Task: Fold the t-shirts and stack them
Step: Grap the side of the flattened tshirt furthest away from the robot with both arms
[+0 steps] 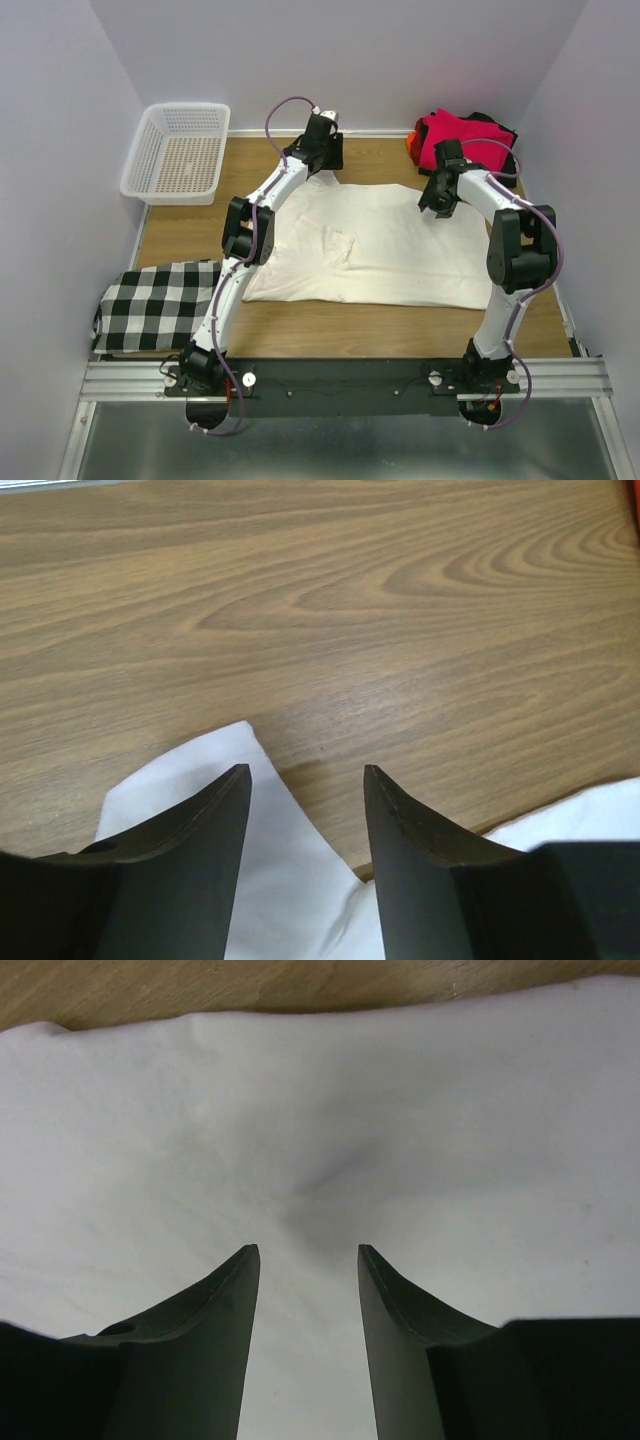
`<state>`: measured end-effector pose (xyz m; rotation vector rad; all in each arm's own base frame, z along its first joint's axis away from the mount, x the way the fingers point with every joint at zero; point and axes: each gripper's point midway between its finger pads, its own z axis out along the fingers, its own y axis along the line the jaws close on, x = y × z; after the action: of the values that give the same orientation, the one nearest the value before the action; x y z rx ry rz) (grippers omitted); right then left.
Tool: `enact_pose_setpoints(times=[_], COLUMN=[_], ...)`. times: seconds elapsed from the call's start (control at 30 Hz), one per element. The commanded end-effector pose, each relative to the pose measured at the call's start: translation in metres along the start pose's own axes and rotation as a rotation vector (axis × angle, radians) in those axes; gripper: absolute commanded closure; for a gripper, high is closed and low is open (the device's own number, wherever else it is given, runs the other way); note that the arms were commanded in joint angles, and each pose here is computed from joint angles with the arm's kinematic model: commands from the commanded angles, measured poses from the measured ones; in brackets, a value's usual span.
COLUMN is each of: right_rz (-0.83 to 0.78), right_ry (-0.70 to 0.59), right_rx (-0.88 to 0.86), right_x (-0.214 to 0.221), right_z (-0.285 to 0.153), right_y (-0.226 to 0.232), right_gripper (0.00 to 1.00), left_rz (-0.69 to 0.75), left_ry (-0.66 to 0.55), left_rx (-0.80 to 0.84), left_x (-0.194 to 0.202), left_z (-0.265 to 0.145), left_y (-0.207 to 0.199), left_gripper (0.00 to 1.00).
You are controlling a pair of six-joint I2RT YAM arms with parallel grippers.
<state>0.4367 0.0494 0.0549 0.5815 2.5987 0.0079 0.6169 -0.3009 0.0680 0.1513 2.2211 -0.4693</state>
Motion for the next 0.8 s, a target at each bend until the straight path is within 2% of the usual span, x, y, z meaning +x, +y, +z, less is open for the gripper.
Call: enact_pose_setpoints(times=[0.0,0.43,0.57,0.6,0.67,0.7,0.77], right_rz=[0.006,0.019,0.026,0.027,0.031,0.03,0.031], right_ry=[-0.019,-0.005,-0.01,-0.015,-0.015,-0.018,-0.018], right_rx=[-0.048,-0.049,-0.039,-0.043,-0.04,-0.044,-0.041], right_x=[-0.003,0.007,0.008,0.007,0.008,0.007,0.008], right_z=[-0.013,-0.018,-0.02,-0.022,-0.023,-0.024,-0.024], right_y=[0.008,0.003,-0.001,0.0,-0.001,0.0,-0.001], right_gripper=[0.48,0.53,0.54,0.55,0.55,0.56,0.57], left_rz=[-0.011,-0.037,-0.05,-0.051,-0.055,-0.057,-0.062], left_ry=[0.014,0.088,0.104,0.108,0.115,0.122,0.122], left_rx=[-0.131,-0.202,-0.217,-0.219,-0.227,-0.227,-0.223], left_x=[0.009,0.046,0.049,0.049,0.05,0.052,0.05], left_z=[0.001,0.017,0.016,0.016,0.015,0.015,0.014], left_y=[0.015,0.028,0.035,0.036,0.042,0.044,0.046], left_gripper=[0.44,0.47,0.54,0.62,0.7,0.82,0.95])
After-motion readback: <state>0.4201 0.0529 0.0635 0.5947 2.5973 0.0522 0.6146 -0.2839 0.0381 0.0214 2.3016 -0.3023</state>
